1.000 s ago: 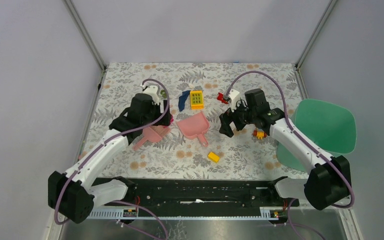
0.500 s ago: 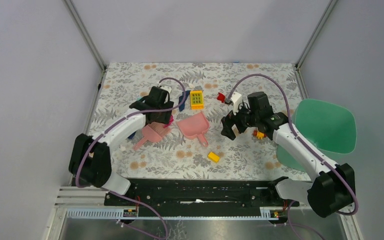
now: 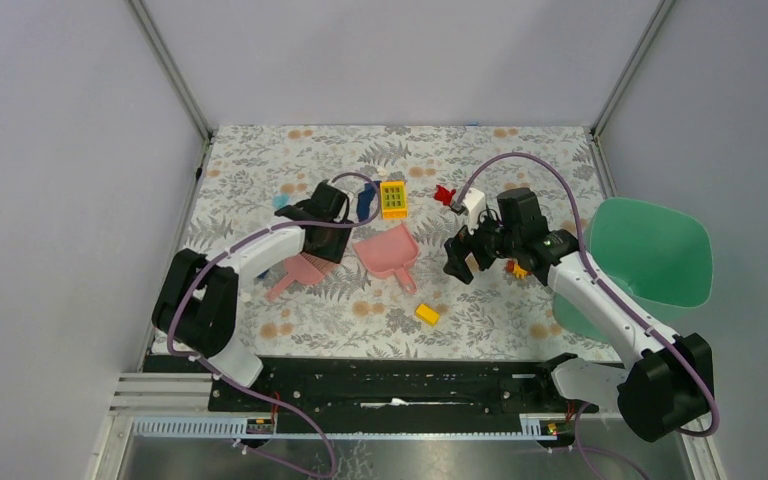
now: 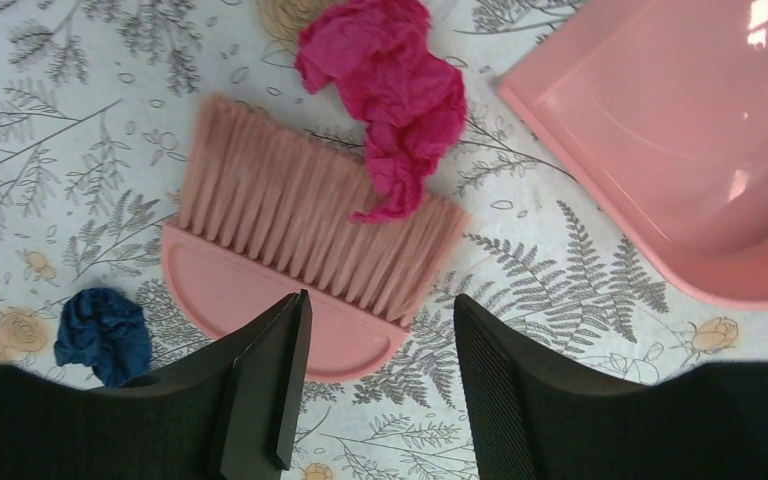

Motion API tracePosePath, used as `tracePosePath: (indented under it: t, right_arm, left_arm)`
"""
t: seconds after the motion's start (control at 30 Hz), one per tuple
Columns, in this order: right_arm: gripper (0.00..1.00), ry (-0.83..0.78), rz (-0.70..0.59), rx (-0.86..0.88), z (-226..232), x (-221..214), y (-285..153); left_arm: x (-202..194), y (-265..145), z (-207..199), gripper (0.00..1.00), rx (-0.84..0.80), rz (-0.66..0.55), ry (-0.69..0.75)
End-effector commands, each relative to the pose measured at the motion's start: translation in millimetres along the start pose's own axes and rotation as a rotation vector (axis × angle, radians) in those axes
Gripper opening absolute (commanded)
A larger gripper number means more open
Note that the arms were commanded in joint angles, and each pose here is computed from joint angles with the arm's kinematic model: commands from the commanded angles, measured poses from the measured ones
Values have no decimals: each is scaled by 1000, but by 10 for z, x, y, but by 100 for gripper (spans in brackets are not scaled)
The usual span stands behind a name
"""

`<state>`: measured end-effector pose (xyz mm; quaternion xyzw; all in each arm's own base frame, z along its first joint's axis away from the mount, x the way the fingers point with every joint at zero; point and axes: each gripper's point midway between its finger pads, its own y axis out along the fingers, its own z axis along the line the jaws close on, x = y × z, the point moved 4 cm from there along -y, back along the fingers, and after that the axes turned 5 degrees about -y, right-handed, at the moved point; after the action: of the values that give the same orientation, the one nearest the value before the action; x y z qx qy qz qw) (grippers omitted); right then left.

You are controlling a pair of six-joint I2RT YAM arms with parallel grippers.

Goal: Sweep away the paper scraps from the table

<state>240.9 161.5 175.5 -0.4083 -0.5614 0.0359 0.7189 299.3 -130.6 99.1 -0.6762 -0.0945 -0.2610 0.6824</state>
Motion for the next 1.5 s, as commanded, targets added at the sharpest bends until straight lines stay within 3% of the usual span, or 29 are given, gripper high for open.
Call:
tracePosePath:
  t: [0.0,0.2,0.3,0.4,0.6,0.8,0.93,1.17,1.47]
  right_arm:
    - [100,-34,-23,0,-17,35,7]
    - [100,-42,-24,-1,-9,21,-3]
    - [100,-41,-23,-2,-10,17,-2]
    - [100,-40,-22,-3,-14,15,1]
    - [100,-36,-21,-7,-18,20,0]
    - [100,-39,-18,-18,-29,12,-8]
    - [100,-42,-23,-21,-30,21,-19]
    - [100,-53,-47,10,27,62,-52]
    - [96,-196,-120,320,479,49,-204]
  left_arm:
    - [-32,45,-119,62,-35,4,38]
    - [-131,195,-198,66,-36,65,63]
    - [-153,225,-189,60,-19,72,82]
    - [-154,222,-194,45,-5,67,89]
    - [-238,315,-251,45,15,97,135]
    - [-247,306,-256,29,40,97,144]
    - [-230,197,-283,1,52,80,164]
    - [-270,-275,-487,0,-4,65,165]
    - [-164,-863,-838,0,-268,-56,133]
